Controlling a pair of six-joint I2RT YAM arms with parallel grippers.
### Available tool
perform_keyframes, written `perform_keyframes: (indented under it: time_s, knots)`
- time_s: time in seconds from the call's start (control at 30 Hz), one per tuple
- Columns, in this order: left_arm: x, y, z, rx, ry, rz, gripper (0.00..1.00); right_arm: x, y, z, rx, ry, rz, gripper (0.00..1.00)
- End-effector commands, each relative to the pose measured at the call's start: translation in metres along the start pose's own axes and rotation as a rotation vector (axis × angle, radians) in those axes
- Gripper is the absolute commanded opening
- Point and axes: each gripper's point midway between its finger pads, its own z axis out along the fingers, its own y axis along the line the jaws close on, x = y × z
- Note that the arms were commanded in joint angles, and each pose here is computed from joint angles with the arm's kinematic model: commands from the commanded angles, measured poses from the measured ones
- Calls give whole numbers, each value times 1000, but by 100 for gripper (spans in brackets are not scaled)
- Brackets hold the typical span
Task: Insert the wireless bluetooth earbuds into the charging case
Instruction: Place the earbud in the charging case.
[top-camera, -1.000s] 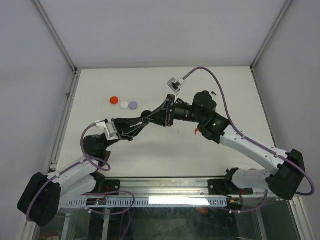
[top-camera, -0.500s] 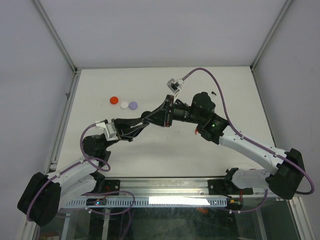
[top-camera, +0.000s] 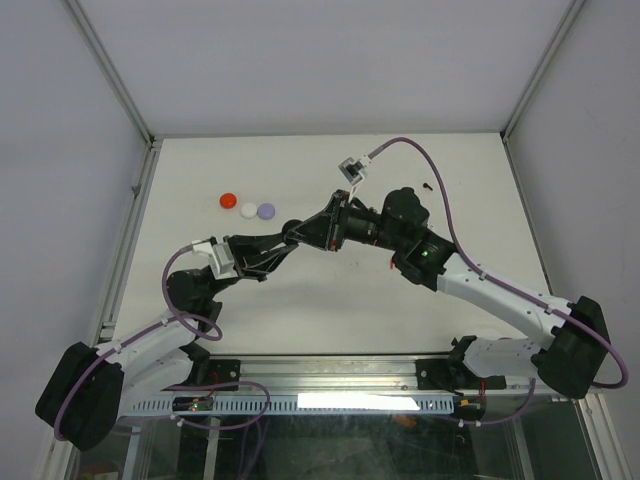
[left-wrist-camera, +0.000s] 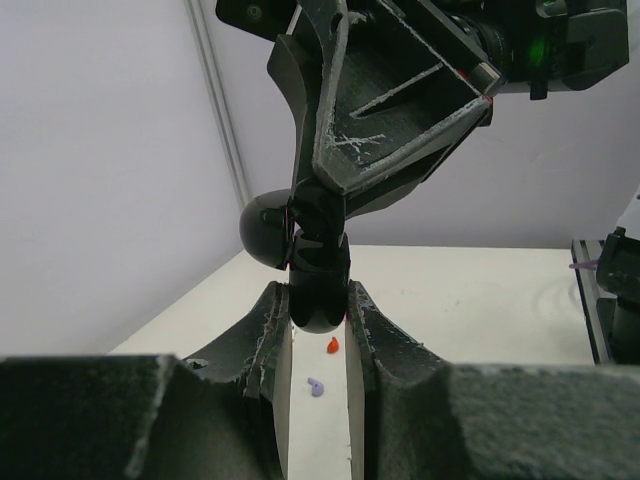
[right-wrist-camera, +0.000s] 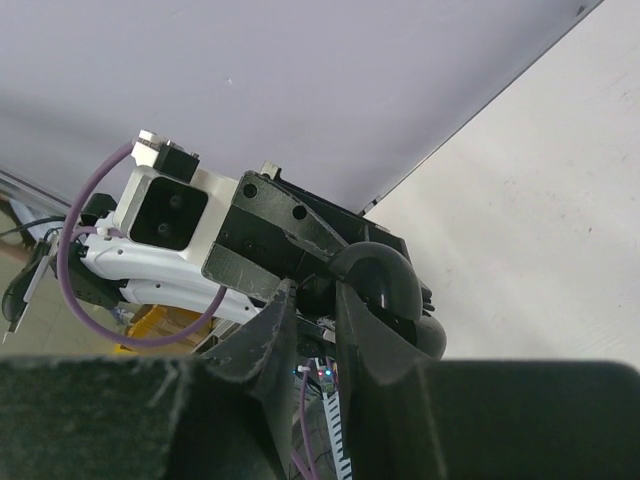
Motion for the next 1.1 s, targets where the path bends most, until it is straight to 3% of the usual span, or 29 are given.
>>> perform_keyframes:
  time_s: [0.0,0.27,0.43,1.07]
  knots:
    - [-46,6,5,-32,-159,108,0,3,-14,-1,60,-22,56,16]
    - [-50,11,-1,-83,-188,111,0,-5,-33,-13,187,-95,65,16]
    - [-48,9,0,-71,-183,110,0,0,-40,-9,216,-66,86,17]
    - [-15,5,2,-41,-79,-18,0,-6,-42,-3,281,49,-45,38]
